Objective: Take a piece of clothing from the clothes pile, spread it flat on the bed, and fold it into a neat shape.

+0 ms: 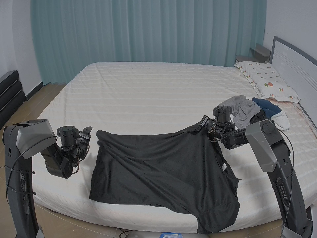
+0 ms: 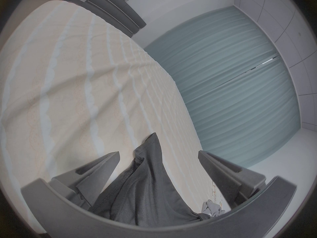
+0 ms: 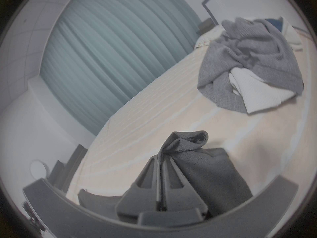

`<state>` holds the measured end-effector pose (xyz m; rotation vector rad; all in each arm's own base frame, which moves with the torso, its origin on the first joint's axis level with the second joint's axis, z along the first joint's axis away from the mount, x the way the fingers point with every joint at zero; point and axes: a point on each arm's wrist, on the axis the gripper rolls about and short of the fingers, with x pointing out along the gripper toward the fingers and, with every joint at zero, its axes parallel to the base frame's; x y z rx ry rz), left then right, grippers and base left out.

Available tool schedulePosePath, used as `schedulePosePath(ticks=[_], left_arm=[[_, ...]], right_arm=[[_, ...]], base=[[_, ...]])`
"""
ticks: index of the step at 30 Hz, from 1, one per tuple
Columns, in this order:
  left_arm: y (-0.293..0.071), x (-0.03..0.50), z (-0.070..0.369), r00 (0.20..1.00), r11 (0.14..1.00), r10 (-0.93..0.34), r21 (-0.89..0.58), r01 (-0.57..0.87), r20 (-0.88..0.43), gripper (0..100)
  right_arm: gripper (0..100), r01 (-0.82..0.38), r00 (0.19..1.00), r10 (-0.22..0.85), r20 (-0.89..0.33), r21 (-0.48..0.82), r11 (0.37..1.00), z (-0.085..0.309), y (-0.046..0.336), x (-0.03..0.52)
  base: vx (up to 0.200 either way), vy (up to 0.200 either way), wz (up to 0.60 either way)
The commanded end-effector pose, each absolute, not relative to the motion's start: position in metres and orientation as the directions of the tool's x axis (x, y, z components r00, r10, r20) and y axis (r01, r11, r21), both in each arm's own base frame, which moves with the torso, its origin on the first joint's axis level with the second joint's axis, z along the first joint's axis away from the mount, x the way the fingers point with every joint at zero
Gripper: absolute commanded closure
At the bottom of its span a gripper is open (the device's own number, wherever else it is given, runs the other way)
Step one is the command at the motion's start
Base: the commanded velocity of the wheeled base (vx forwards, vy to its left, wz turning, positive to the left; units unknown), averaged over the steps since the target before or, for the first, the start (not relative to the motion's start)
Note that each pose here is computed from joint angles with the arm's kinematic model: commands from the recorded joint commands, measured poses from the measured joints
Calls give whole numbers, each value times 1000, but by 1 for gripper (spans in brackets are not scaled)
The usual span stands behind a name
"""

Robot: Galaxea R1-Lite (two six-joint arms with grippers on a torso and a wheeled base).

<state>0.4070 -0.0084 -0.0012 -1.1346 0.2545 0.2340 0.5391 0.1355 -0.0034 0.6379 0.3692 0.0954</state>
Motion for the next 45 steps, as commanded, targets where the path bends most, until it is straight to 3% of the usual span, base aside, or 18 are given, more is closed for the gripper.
schedulePosePath(ticks=[1, 4, 5, 9, 14, 24, 30, 35, 45], left_arm=[[-8, 406, -4, 943, 405, 57, -856, -321, -327, 0], [-8, 406, -6, 943, 405, 57, -856, -323, -329, 0], [-8, 406, -6, 942, 405, 57, -855, -325, -331, 0], [-9, 406, -8, 941, 407, 55, -853, -327, -334, 0], [-9, 405, -9, 940, 406, 55, -852, -330, -337, 0], [-9, 403, -10, 938, 407, 55, -850, -334, -342, 0], [-9, 401, -11, 943, 407, 52, -855, -321, -329, 0], [-9, 401, -11, 944, 410, 52, -854, -319, -327, 0], [-9, 401, -11, 944, 410, 52, -855, -318, -326, 0]], right_arm=[[100, 21, 932, 186, -311, 559, 829, -6, 130, 541], [100, 37, 924, 183, -337, 553, 833, -16, 129, 540], [0, 38, 923, 183, -338, 552, 833, -19, 129, 540], [0, 35, 926, 182, -330, 556, 831, -23, 128, 541], [0, 32, 941, 165, -294, 564, 825, 4, 117, 543], [0, 61, 893, 211, -398, 572, 818, 41, 67, 492], [0, 87, 840, 258, -477, 588, 804, 27, 37, 458], [0, 45, 799, 306, -518, 558, 829, 1, 19, 425], [0, -20, 771, 363, -524, 549, 836, -13, 26, 405]], base=[[0, 0, 0], [0, 0, 0], [0, 0, 0], [0, 0, 0], [0, 0, 0], [0, 0, 0], [0, 0, 0], [0, 0, 0], [0, 0, 0]])
